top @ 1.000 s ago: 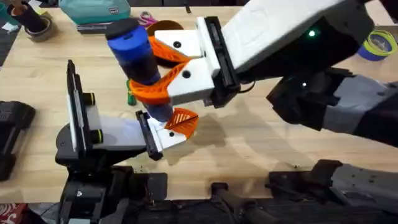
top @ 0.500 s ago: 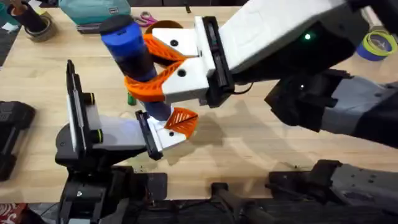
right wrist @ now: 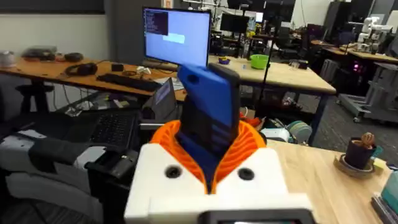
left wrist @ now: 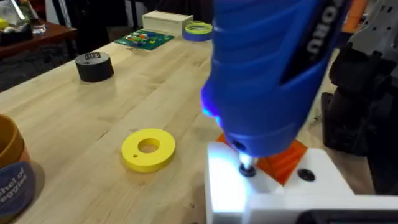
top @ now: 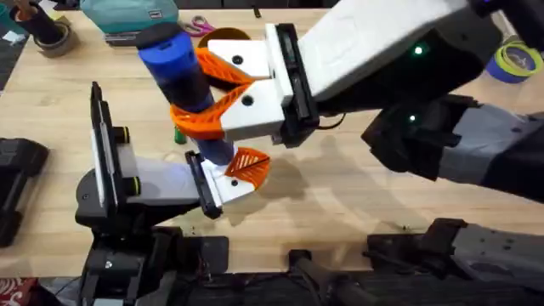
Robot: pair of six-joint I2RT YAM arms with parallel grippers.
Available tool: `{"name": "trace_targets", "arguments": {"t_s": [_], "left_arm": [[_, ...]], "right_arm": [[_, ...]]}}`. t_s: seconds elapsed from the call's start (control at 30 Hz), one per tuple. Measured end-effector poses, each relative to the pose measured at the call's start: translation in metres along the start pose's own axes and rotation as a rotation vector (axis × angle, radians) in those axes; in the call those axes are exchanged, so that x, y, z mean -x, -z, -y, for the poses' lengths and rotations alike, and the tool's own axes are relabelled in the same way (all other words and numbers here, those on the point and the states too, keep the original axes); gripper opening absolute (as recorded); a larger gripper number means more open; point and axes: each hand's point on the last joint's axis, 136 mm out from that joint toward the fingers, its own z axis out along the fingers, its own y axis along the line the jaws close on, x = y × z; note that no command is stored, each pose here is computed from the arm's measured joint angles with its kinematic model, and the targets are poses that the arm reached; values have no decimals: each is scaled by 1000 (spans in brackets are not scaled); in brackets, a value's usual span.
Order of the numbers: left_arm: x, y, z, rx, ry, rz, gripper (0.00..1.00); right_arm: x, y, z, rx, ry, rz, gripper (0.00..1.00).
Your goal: Pick up the gripper from the table and insert it into the empty holder that is missing its gripper. Then pick up a screw, insert it into the mounting hole, and use the screwdriver to tighten it. Finally, clean up the table by picking up the vegetable and placing it into the bucket.
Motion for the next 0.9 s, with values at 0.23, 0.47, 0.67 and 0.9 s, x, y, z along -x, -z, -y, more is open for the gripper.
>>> {"name": "trace_targets", "arguments": {"t_s": [0.23,0.47,0.67,0.9], "left_arm": [[0,0,0,0,0,0,15],[0,0,0,0,0,0,15],[0,0,0,0,-1,0,15],[0,0,0,1,-1,0,15]], "right_arm": [[0,0,0,0,0,0,22],[0,0,-1,1,2,2,22],[2,2,-1,-3,-7,-3,22],[43,5,9,-27,30,22,22]]}}
